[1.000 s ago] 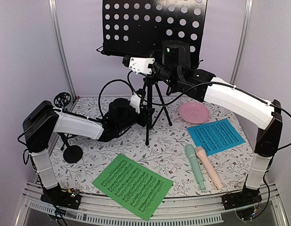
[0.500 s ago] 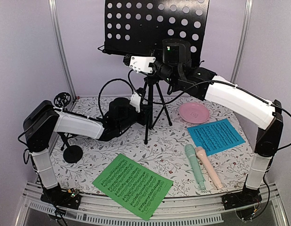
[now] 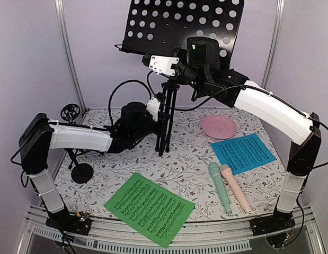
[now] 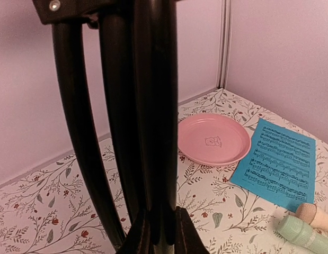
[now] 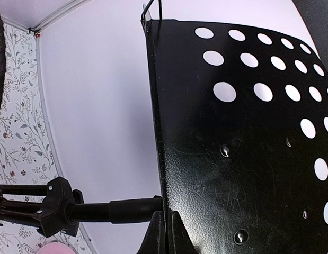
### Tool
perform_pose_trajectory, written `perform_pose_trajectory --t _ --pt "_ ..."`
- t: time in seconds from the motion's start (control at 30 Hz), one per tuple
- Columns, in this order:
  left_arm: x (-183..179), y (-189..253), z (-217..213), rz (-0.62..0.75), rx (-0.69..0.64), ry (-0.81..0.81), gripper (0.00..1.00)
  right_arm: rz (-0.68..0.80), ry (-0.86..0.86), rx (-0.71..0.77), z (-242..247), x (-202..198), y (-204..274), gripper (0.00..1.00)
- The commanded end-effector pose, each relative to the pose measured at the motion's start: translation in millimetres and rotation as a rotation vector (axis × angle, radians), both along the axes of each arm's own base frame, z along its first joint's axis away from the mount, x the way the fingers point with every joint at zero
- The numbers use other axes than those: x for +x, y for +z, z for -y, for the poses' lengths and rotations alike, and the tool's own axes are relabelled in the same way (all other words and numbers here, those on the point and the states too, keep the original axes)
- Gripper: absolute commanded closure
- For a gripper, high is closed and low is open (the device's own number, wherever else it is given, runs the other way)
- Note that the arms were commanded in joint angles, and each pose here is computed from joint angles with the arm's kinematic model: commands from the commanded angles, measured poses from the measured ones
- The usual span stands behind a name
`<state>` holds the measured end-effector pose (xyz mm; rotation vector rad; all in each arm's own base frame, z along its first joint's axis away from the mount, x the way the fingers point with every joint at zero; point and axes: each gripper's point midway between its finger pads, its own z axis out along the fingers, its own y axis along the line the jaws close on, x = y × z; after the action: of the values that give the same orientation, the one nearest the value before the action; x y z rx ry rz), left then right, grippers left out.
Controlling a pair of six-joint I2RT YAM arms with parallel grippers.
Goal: Pack up the instrument practice props
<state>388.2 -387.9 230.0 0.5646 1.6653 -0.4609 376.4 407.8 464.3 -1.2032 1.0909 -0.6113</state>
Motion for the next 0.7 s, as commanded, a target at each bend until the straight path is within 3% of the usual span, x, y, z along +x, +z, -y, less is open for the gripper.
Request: perform_pose_trajectory --t 0.0,0.67 --pt "-19.4 110.5 9.3 0.204 -0.118 -0.057 1.00 0.164 0.152 0.372 15.2 -50.0 122.0 1.00" --pt "-22.0 178.4 -0.2 0.322 -0.128 -0.027 1.00 0.163 0.209 0.369 2.2 -69.1 125.7 1.00"
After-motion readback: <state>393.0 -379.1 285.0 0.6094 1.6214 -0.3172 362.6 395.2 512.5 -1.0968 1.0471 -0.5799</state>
